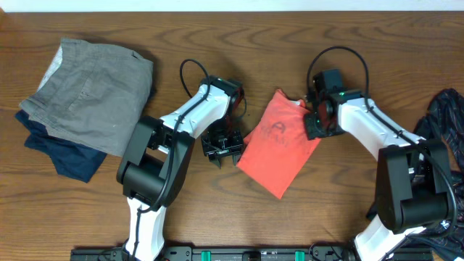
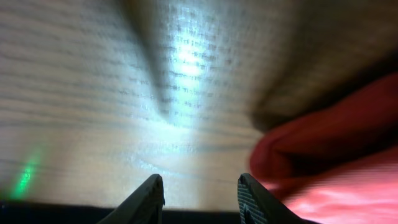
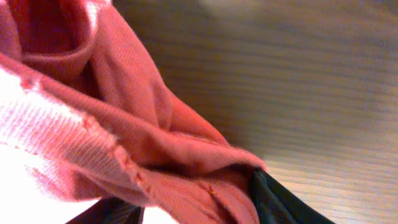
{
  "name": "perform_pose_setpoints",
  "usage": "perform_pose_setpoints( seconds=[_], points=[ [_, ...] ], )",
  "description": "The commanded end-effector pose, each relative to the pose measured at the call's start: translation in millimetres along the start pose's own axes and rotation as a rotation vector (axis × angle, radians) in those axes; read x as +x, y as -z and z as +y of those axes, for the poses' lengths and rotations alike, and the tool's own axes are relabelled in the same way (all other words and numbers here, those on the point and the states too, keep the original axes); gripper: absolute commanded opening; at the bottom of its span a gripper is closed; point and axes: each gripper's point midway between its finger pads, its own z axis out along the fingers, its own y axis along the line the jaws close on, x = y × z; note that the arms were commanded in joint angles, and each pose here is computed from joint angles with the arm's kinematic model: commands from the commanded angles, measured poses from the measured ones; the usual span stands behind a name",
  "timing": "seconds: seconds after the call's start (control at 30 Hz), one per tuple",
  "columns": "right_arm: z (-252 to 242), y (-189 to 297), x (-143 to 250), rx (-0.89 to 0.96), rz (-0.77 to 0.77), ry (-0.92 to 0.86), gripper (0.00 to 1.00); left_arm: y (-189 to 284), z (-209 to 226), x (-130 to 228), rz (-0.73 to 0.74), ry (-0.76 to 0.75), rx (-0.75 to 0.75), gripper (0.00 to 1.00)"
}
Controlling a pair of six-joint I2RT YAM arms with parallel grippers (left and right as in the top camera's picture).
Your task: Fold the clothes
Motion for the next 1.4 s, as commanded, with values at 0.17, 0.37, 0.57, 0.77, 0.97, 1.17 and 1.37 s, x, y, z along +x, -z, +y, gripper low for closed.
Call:
perform_pose_setpoints(
  seconds=[0.17,0.37,0.57,0.77,0.97,1.17,1.37],
  points=[
    [-43.7,70.3,-29.1,0.152,-0.109,-0.095,0.57,87.6,-30.0,-55.3,-0.443,-0.103,0.228,0.76],
    [-27.1,113.2,-12.4,0.034,-0.14,-0.106,0.66,112.3,-82.0,-72.5,-0.57,-0.409,0.409,0.95],
    [-21.2,123.5,16.3,-0.001,-0.058,-0.134,0.66,90.9,-115.3,-80.0,-0.515,-0.582,0.539,0.98],
    [-21.1,122.4,28.2,0.002,-0.01,-0.144,0.65,61.1,-134.6,-90.0,-0.44,-0.633,0.635,0.98],
    [-21.4,122.4,30.9,0.004,0.001,-0.151,0.65,19.7,-139.4,-95.9,-0.339,-0.605,0.654,0.98],
    [-21.5,122.4,28.8,0.003,-0.007,-0.162,0.65,-11.0,-158.0,-67.3,-0.199,-0.653,0.709,0.95],
    [-21.7,122.4,28.9,0.003,-0.007,-0.162,0.65,-14.6,-171.6,-58.4,-0.21,-0.701,0.715,0.36]
  ],
)
